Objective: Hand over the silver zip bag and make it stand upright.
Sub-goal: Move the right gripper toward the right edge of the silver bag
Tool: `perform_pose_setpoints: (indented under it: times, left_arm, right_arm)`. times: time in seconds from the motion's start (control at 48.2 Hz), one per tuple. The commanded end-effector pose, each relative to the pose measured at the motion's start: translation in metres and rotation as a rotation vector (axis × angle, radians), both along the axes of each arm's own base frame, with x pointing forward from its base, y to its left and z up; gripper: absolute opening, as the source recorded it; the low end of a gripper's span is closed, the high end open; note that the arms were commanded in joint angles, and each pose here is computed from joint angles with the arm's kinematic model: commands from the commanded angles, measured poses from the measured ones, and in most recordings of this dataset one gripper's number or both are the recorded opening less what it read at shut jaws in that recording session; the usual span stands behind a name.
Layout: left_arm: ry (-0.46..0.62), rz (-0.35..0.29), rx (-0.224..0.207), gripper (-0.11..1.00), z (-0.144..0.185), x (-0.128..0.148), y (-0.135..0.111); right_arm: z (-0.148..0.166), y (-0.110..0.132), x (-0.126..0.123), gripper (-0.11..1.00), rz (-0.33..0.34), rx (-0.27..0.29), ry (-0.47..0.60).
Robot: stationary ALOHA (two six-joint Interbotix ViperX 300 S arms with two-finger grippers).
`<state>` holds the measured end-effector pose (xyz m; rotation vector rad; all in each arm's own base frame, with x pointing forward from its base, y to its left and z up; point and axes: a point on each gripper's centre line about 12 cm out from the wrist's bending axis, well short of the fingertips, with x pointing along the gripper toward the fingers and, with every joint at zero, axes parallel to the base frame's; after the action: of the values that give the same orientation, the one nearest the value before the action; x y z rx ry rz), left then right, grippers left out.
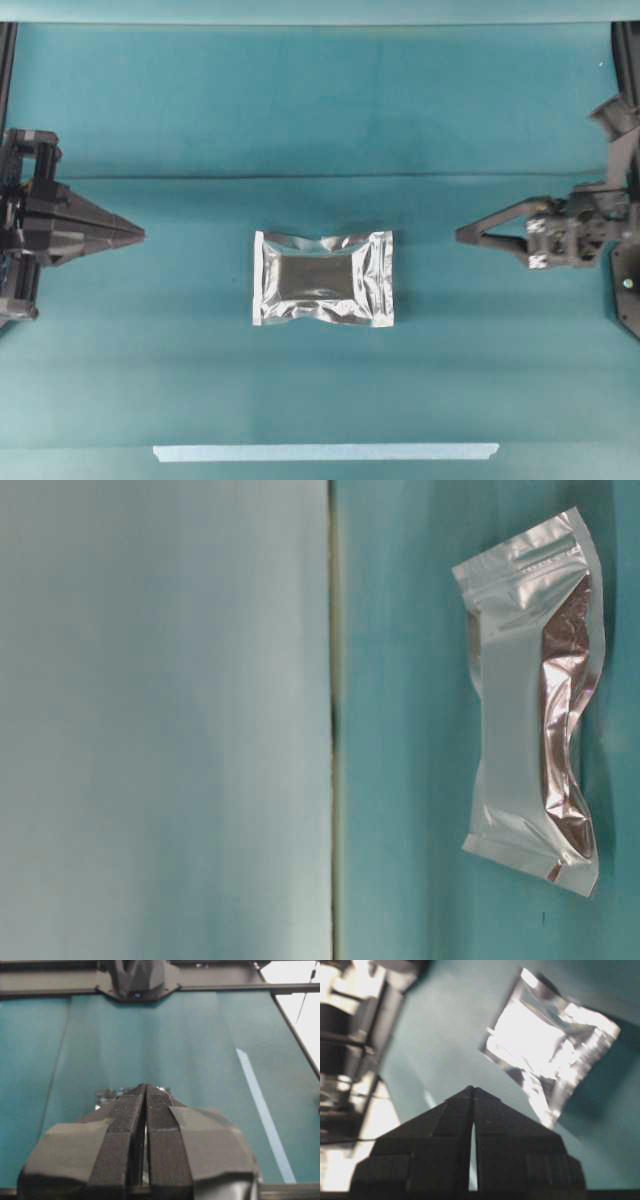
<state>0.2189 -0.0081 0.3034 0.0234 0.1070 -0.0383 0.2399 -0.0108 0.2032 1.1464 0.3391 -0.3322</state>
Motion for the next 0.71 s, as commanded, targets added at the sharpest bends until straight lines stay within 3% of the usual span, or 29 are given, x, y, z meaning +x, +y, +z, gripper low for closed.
perform_pose_setpoints:
  times: [0.0,0.083,0.27,0.353,0.685]
  left_arm:
    - [-0.029,0.003,0.002,-0.01,0.011,0.002,0.001]
    - [-0.025,0.003,0.004,-0.01,0.011,0.002,0.001]
    - [-0.025,0.006,0.004,-0.01,0.011,0.002,0.001]
    - [-0.023,0.006,0.002,-0.01,0.01,0.002,0.001]
    - [-0.025,0.006,-0.001,-0.01,0.011,0.002,0.001]
  right_arm:
    - [-0.004,0.003,0.009,0.06,0.0,0.012,0.019]
    - [-0.01,0.005,0.014,0.22,-0.002,0.026,0.045]
    - [-0.017,0.005,0.026,0.76,-0.028,0.065,0.08]
    - [-0.019,0.005,0.029,0.9,-0.042,0.084,0.089]
    - [-0.034,0.01,0.029,0.92,-0.104,0.208,0.149]
